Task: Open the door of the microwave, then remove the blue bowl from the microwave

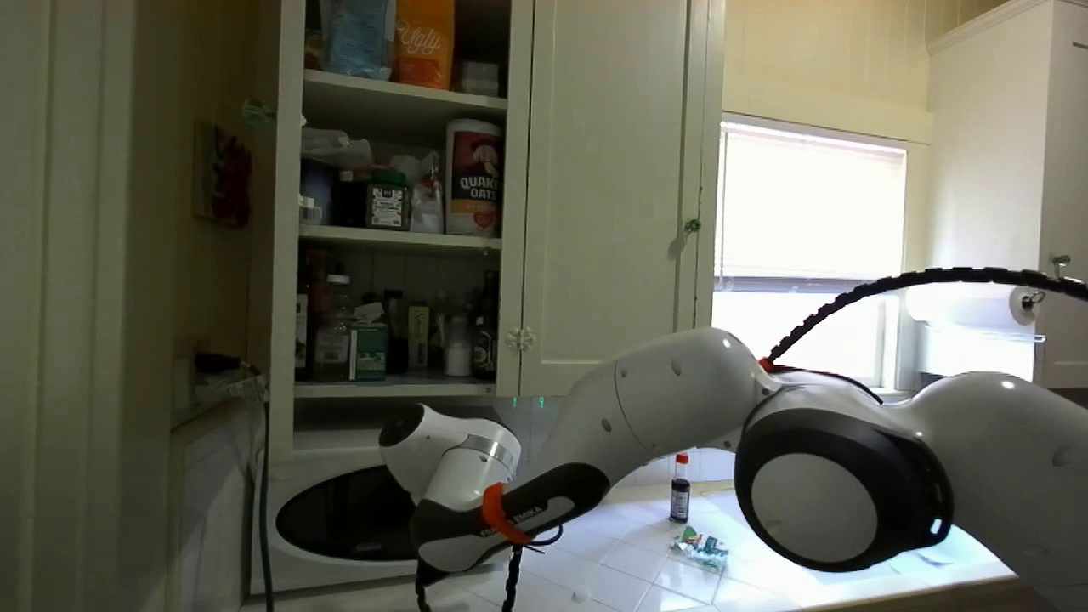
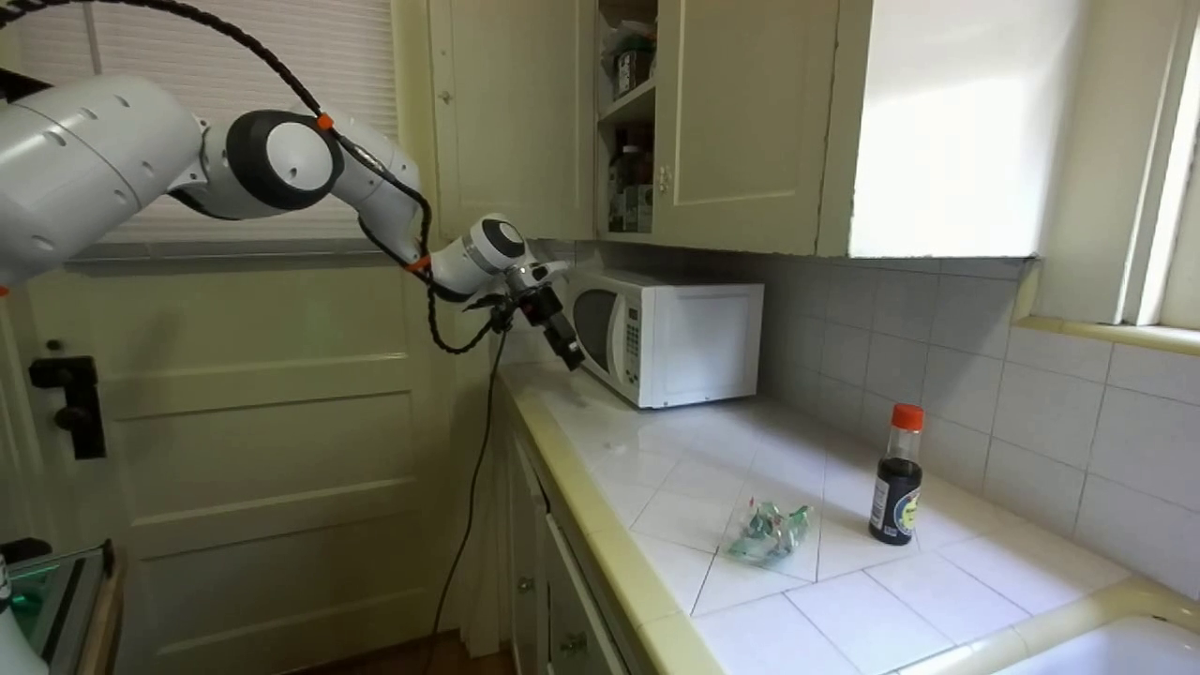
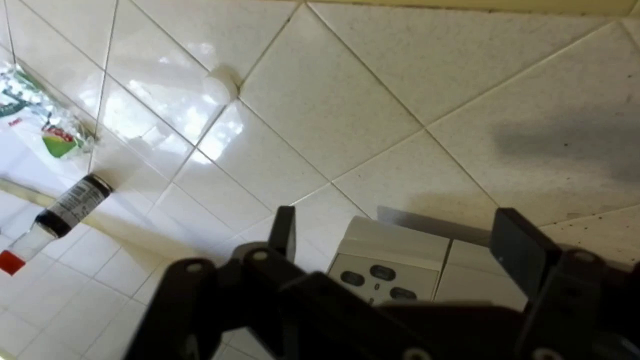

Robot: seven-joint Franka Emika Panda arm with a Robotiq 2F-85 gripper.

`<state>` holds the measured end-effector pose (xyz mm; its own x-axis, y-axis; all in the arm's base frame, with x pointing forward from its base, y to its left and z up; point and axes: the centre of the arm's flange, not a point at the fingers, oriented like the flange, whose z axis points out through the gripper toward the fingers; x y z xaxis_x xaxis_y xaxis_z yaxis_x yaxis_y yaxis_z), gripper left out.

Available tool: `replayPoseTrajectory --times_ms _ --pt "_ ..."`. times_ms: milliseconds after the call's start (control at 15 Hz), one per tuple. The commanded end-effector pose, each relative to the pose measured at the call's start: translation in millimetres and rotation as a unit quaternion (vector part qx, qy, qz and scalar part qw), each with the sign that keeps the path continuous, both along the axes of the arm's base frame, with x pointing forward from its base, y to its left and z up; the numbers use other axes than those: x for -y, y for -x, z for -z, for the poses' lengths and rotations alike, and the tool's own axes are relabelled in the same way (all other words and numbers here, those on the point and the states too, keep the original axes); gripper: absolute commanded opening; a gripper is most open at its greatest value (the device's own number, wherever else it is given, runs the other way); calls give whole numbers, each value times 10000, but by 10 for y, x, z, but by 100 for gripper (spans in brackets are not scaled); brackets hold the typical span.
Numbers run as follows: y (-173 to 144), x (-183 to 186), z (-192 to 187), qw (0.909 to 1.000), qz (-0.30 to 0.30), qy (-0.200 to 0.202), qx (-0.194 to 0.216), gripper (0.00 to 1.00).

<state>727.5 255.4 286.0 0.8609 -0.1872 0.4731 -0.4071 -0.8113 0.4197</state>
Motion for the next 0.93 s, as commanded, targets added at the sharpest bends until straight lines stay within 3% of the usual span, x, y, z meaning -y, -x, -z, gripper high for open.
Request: replayPoseTrajectory --times_ms 0,67,133,267,600,867 --pt "-306 -280 210 9969 -450 554 344 100" --pt "-295 -361 210 9964 -594 559 227 100" --pt "-71 -160 129 9986 -337 385 160 100" --pt "-80 -286 194 9977 -485 443 177 100" --pt "-177 -278 102 9902 -195 612 1239 100" --pt "-292 -309 78 9869 -316 551 1480 100"
